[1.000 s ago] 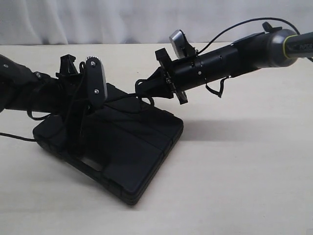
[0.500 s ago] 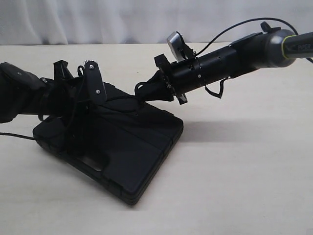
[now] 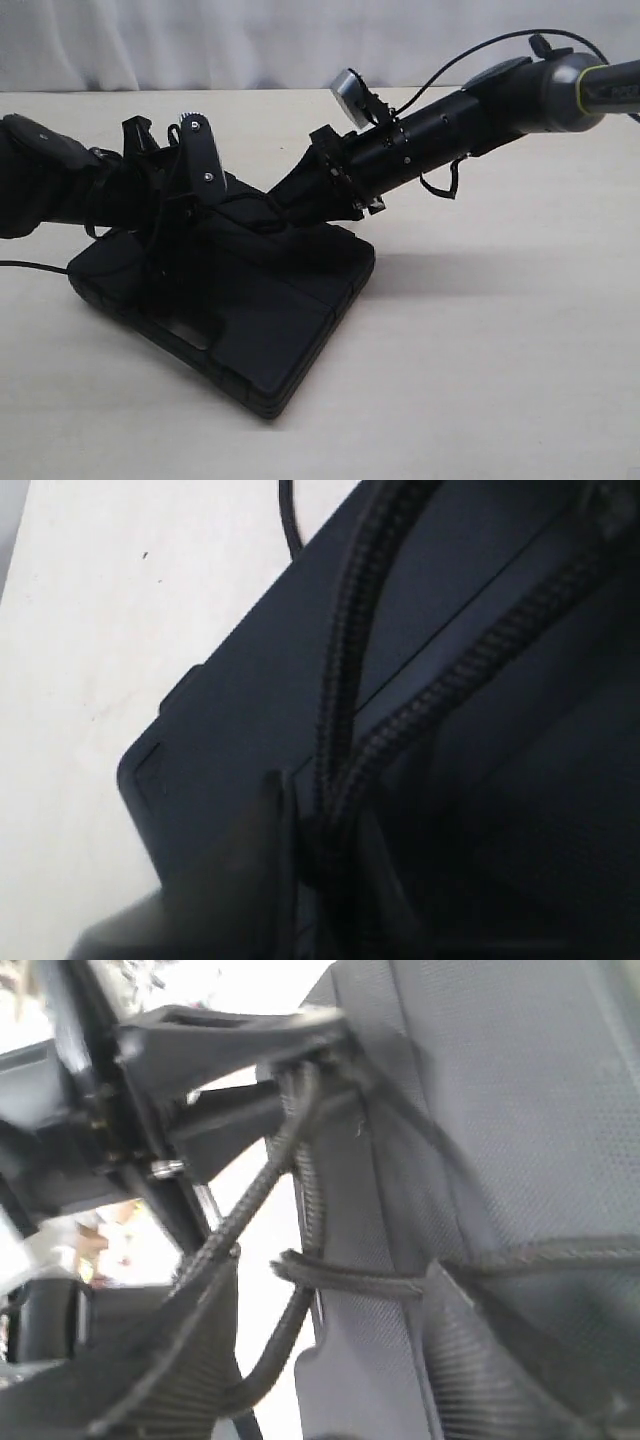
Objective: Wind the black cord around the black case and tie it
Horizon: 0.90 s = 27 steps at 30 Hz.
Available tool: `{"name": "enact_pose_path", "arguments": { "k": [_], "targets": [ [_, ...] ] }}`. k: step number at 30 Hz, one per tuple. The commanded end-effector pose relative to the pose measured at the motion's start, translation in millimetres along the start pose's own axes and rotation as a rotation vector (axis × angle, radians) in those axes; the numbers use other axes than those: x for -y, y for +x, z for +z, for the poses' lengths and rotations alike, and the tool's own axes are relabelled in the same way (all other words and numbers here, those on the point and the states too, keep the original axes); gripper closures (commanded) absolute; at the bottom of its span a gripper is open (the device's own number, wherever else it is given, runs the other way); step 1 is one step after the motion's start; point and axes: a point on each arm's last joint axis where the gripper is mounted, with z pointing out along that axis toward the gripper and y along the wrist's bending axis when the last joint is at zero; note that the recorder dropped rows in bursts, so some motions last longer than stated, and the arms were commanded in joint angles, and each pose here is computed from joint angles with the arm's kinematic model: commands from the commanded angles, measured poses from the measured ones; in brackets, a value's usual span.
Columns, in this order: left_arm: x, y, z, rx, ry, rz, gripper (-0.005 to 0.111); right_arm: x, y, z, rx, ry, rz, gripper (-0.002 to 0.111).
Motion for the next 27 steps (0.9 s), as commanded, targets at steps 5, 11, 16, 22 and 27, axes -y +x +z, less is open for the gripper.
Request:
{"name": "enact_pose_path", "arguments": {
  "k": [5,11,16,22,27],
  "targets": [
    [7.3,3,17,-0.013,0.063,-0.017,0.107,-60,5,-42,-0.043,0.146,-0.384,0.055],
    [2.3,-4,25,0.008,0.070,-0.073,0.107,-80,20,-38,-0.223,0.291,-0.621,0.055],
    [3.3,-3,32,0.005,0.086,-0.074,0.107,-107,30,-7,-0.319,0.314,-0.843,0.055],
    [3.2,-3,32,0.004,0.085,-0.072,0.107,-133,40,28,-0.381,0.473,-1.088,0.055],
    [3.2,-3,32,0.004,0.085,-0.072,0.107,-122,48,52,-0.414,0.729,-1.227,0.055]
  ]
}}
